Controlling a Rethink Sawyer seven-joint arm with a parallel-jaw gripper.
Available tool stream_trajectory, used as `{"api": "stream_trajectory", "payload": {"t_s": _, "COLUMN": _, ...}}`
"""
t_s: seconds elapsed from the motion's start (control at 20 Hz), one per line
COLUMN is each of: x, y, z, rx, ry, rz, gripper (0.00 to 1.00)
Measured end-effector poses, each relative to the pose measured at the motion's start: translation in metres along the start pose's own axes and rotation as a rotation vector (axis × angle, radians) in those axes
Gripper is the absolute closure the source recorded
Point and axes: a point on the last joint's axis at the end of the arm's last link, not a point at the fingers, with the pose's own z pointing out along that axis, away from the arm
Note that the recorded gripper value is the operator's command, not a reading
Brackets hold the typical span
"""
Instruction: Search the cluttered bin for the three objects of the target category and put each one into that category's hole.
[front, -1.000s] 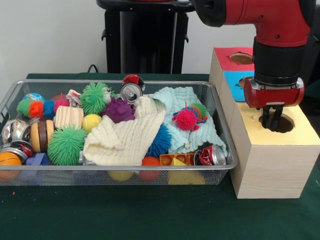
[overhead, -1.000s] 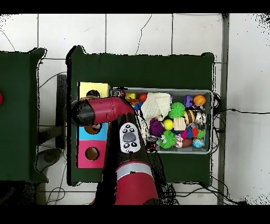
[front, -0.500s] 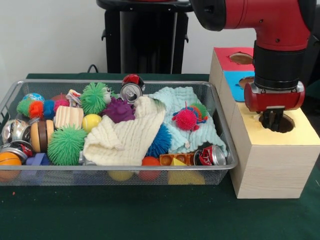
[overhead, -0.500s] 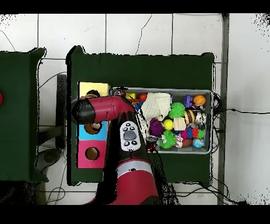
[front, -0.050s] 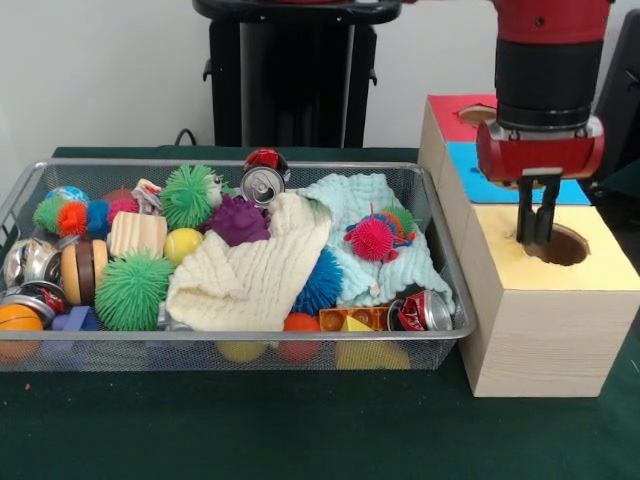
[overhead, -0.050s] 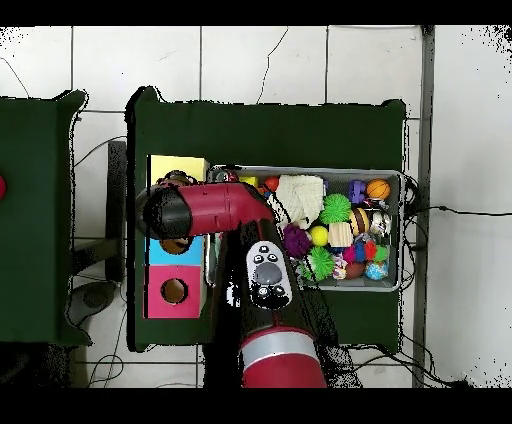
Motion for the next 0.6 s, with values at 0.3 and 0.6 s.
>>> {"api": "stream_trajectory", "payload": {"t_s": 0.3, "x": -0.007, "y": -0.015, "z": -0.027, "rx": 0.001, "ry": -0.002, "rz": 0.021, "gripper": 1.0}}
{"api": "stream_trajectory", "payload": {"t_s": 0.6, "x": -0.009, "y": -0.032, "z": -0.05, "rx": 0.003, "ry": 0.009, "rz": 0.045, "gripper": 1.0}}
